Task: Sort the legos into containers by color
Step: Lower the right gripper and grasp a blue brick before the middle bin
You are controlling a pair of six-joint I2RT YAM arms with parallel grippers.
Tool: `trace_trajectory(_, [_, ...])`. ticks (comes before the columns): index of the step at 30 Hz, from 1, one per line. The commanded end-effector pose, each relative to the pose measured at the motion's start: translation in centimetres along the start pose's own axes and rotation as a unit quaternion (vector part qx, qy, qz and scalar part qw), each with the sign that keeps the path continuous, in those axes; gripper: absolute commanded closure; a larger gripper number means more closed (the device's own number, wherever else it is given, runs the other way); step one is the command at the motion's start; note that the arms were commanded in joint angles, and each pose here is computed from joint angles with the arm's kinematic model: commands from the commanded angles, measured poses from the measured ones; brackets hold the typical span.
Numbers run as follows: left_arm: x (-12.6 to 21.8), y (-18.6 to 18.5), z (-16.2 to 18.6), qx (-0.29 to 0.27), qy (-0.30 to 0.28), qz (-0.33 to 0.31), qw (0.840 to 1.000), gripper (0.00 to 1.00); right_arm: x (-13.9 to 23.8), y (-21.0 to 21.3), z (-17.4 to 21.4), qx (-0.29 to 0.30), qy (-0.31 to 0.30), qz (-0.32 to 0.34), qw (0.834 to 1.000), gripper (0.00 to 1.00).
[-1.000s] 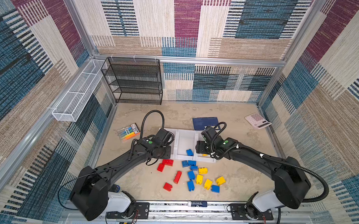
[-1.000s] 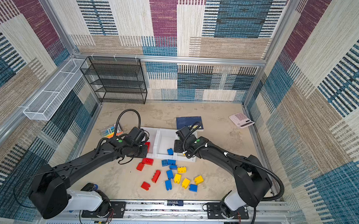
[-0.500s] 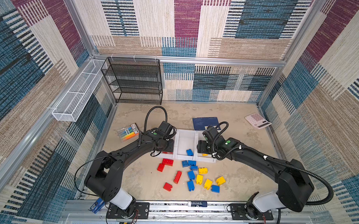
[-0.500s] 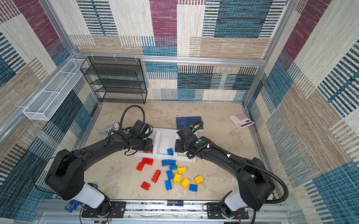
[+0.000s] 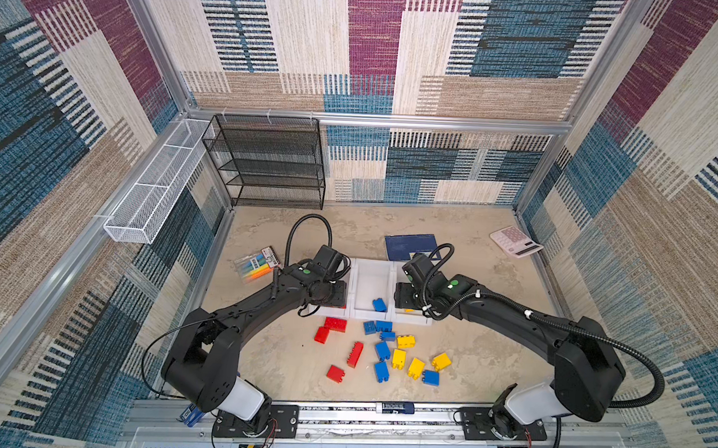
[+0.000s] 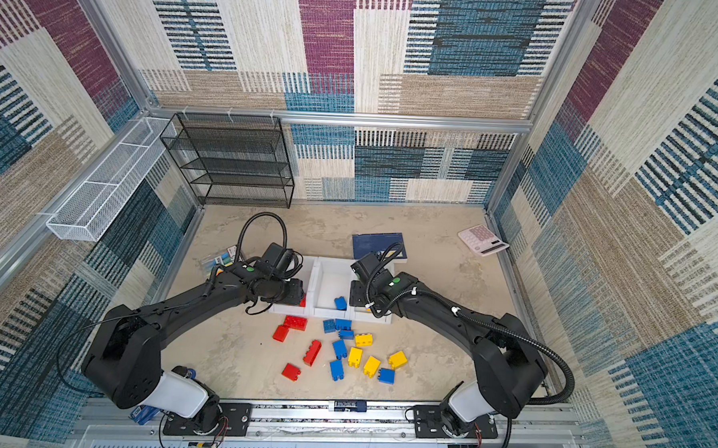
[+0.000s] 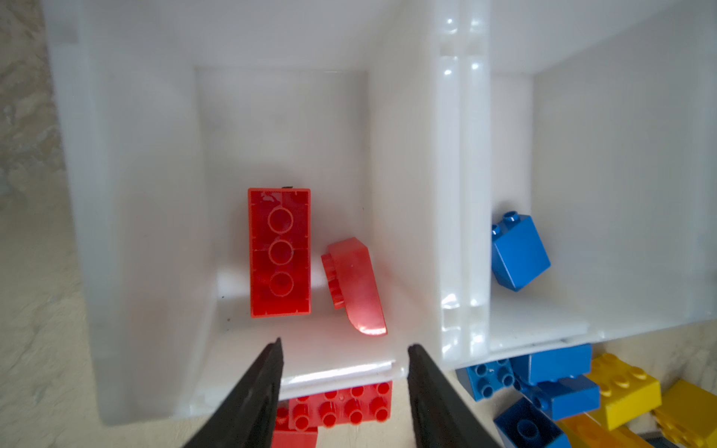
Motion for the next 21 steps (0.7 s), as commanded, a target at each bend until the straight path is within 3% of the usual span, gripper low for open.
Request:
trace_trajectory(1, [0.5,0.2,-0.3,0.010,-0.019,-0.003,1.000,0.45,-0.1,0.5,2.2,0.010,0.034,0.000,0.999,0.26])
trace_trajectory(5, [0.8,0.5,-0.2,0.015,-0.027,-0.005,1.000,0.45,-0.5,1.8,4.7,0.021,0.065,-0.011,0.998,0.27])
trace_trajectory(15, [0.8,1.1,0.9,0.025,-0.026,-0.005,0.999,0.45,-1.5,5.1,7.1,0.044,0.099,-0.026,0.994,0.28])
trace_trajectory(21, [0.7,1.1,1.2,0.026,-0.020,-0.003,0.999,0.45,-2.7,5.0,8.0,0.045,0.113,-0.012,0.993,0.28])
Point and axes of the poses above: each gripper's point midway between its finger pads, its own x axis back along the fingers, its own y axis along the line the jaws close on, z = x × y, the point moved 4 cm from there along x, back along the fingers, and after that the axes turned 6 degrees about x, right-handed, at the moved point
